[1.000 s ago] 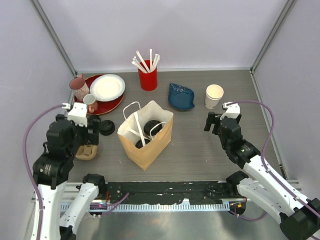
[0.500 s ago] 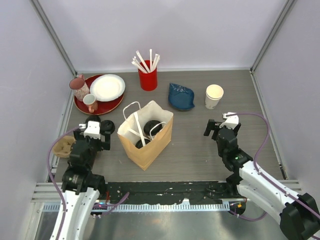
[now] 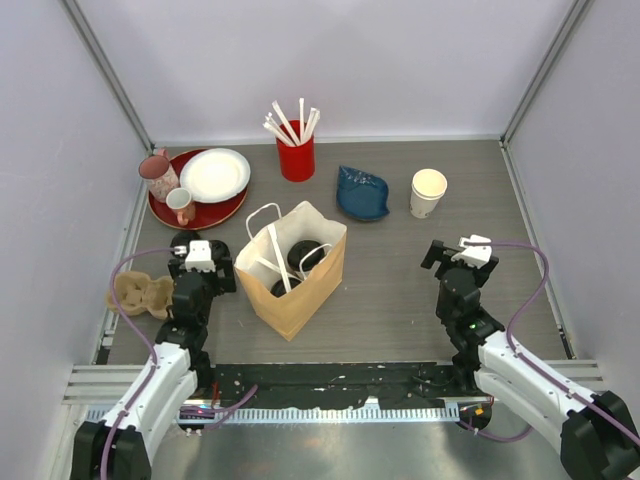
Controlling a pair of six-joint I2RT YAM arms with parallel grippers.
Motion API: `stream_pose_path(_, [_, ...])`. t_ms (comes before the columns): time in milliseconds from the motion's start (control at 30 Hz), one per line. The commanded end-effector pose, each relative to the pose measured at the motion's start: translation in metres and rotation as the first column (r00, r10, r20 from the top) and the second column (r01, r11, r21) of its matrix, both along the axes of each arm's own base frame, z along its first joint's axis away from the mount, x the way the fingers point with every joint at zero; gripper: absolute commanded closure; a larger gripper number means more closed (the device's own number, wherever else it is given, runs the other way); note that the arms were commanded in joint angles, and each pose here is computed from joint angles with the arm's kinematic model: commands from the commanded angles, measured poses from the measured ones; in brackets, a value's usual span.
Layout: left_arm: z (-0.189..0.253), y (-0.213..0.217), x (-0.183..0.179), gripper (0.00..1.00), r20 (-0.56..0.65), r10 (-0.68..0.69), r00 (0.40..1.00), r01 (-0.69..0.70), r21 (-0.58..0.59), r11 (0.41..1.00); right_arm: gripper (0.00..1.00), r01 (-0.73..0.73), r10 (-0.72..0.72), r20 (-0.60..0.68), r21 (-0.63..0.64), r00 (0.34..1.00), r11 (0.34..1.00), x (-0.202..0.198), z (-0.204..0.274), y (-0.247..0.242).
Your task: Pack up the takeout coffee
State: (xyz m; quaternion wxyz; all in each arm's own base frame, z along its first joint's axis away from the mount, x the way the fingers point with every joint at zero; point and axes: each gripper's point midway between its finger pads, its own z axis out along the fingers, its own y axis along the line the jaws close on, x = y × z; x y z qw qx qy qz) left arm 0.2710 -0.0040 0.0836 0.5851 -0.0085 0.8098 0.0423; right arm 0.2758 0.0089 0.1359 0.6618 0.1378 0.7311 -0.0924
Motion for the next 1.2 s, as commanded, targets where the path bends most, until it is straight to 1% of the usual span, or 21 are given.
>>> stream_pose_path(0, [0.046,0.003,0.018,0.00,0.224,0.068,0.972,-0.048,-0.096,0.994,0.01,0.149,-0.161,0.125,0.106,0.979,0.983,-0.003,0.026,-0.021])
stream_pose_path(100, [0.044,0.009,0.017,0.00,0.219,0.109,0.970,-0.088,-0.104,0.991,0.01,0.173,-0.184,0.114,0.103,0.976,0.980,-0.002,0.025,-0.023])
stream_pose_path(200, [0.041,0.007,0.016,0.00,0.207,0.104,0.973,-0.081,-0.114,0.990,0.01,0.263,-0.274,0.102,0.113,0.956,0.958,-0.005,0.025,-0.034])
stream_pose_path(267, [0.041,0.008,0.017,0.00,0.206,0.109,0.972,-0.086,-0.118,0.989,0.01,0.297,-0.306,0.085,0.108,0.948,0.949,-0.005,0.024,-0.036])
stream_pose_path(500, [0.040,0.015,0.015,0.00,0.205,0.130,0.970,-0.106,-0.122,0.987,0.01,0.274,-0.281,0.067,0.097,0.957,0.957,0.000,0.021,-0.031])
stream_pose_path(700, [0.040,0.015,0.015,0.00,0.204,0.128,0.971,-0.104,-0.124,0.987,0.01,0.249,-0.261,0.101,0.123,0.960,0.961,-0.004,0.024,-0.031])
stream_pose_path(967, [0.040,0.013,0.015,0.00,0.204,0.117,0.972,-0.092,-0.127,0.988,0.01,0.213,-0.229,0.129,0.127,0.965,0.969,-0.006,0.026,-0.029])
stream_pose_path(1067, [0.041,0.013,0.015,0.00,0.208,0.118,0.971,-0.093,-0.128,0.987,0.04,0.194,-0.208,0.127,0.118,0.970,0.974,-0.004,0.025,-0.026])
stream_pose_path(1167, [0.040,0.014,0.015,0.00,0.207,0.122,0.971,-0.096,-0.129,0.987,0.03,0.195,-0.212,0.138,0.127,0.968,0.973,-0.005,0.027,-0.027])
